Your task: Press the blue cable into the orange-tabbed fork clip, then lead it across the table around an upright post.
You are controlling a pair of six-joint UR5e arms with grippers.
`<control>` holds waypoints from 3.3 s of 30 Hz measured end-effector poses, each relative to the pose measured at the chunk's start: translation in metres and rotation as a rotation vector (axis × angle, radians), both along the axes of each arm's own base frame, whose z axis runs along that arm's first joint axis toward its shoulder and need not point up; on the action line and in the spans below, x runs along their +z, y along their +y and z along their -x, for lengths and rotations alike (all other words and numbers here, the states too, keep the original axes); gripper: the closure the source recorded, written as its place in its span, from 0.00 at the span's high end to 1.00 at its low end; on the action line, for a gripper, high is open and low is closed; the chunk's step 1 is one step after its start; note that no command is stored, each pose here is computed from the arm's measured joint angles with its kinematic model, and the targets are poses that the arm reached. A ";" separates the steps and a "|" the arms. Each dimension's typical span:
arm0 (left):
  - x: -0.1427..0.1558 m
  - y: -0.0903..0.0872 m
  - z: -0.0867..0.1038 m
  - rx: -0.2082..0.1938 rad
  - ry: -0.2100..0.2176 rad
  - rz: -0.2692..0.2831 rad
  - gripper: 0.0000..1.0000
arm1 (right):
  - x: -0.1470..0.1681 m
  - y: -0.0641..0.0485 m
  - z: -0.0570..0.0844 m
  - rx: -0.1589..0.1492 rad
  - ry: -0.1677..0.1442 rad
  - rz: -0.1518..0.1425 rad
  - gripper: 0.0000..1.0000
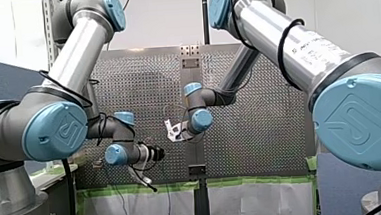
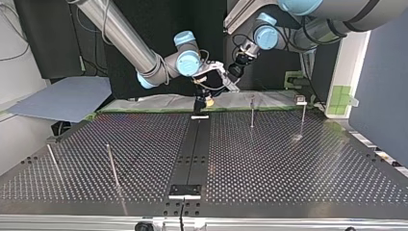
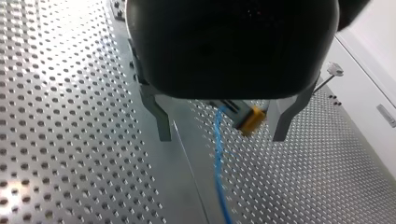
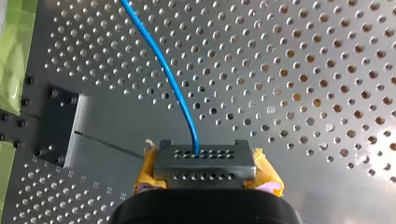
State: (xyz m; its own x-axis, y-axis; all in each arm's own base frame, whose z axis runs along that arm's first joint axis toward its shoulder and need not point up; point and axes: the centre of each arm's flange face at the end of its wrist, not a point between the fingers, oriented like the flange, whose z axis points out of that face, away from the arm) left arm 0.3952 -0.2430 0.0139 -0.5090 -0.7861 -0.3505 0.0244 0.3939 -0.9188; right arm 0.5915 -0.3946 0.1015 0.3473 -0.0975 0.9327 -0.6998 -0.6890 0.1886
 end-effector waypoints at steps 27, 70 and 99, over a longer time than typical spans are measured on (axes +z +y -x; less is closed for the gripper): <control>0.007 -0.035 -0.035 -0.083 -0.072 0.164 1.00 | 0.005 0.018 -0.014 0.017 0.004 0.007 0.00; 0.009 -0.024 -0.045 0.005 -0.183 0.035 0.00 | 0.016 0.023 -0.013 0.026 0.000 0.006 0.00; -0.012 0.059 -0.050 0.307 -0.037 -0.285 0.00 | -0.048 0.015 -0.017 0.035 0.023 -0.062 0.00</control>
State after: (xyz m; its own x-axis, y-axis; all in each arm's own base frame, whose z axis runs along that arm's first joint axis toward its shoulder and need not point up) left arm 0.4454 -0.1844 0.0016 -0.2489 -0.7685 -0.5895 -0.1031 0.6262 -0.7728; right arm 0.6086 -0.3798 0.0532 0.3725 -0.1425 0.9170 -0.6708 -0.7242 0.1600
